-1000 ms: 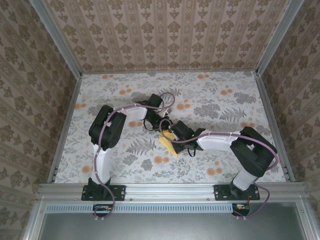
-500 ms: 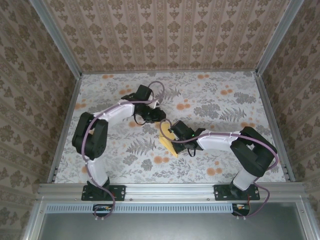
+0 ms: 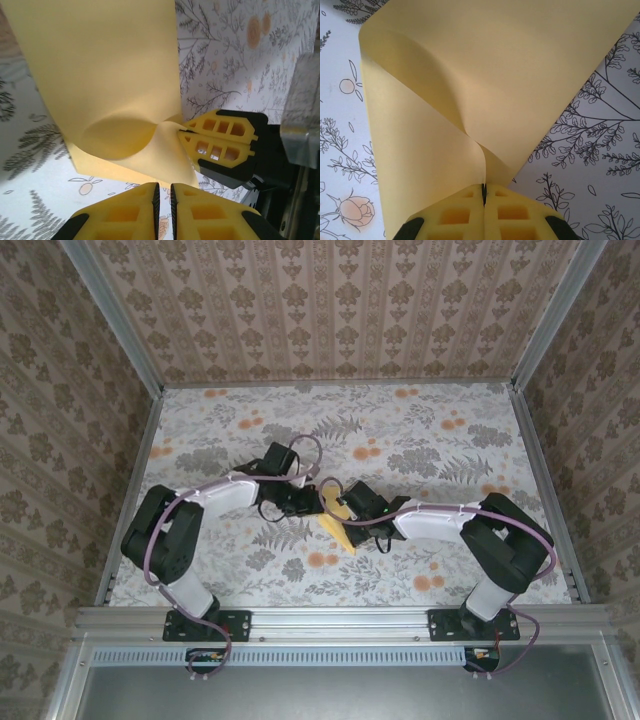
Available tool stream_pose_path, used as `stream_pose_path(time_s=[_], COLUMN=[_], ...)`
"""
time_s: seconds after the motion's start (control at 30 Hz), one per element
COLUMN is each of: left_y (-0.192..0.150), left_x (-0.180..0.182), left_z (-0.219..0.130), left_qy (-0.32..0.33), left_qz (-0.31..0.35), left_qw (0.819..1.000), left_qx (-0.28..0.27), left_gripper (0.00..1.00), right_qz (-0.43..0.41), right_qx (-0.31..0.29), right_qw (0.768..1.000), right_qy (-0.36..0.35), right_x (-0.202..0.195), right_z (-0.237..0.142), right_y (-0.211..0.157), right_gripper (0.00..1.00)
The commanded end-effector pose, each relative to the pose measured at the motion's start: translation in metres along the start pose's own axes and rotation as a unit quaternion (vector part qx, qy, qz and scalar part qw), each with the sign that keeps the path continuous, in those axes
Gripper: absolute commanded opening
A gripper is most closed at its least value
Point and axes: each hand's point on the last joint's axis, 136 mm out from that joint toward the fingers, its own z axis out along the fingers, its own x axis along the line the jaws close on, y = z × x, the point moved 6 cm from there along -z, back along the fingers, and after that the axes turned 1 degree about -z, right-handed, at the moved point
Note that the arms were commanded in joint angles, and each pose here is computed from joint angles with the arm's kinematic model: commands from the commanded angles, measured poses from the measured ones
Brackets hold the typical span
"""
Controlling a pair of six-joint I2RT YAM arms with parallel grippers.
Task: Fold a paper plane with a square sheet of paper (fold left side to right side)
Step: Third fold the triangle at the center of the table.
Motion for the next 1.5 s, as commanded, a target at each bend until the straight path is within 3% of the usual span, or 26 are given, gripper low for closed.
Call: stream_pose_path(time_s=[0.0, 0.57, 1.47], left_y=[0.003, -0.003, -0.011], left_x=[-0.016, -0.001, 0.032], left_z=[0.002, 0.036, 0.047], left_qy=[-0.043, -0.012, 0.048], left_qz=[0.013, -0.003, -0.027], left_qw=[0.999, 1.0, 0.998], left_qx=[-0.016, 0.025, 0.035], left_gripper=[0.17, 0.16, 0.14], right_qz=[-0.008, -0.011, -0.011], right_qx=[0.059, 0.067, 0.074], right_qw=[0.998, 0.998, 0.997], right_qy=[0.0, -0.001, -0.004], right_x=[-0.002, -0.002, -0.002], right_z=[0.009, 0.012, 0.014], right_y=[-0.022, -0.024, -0.026], right_gripper=[0.0, 0.0, 0.0])
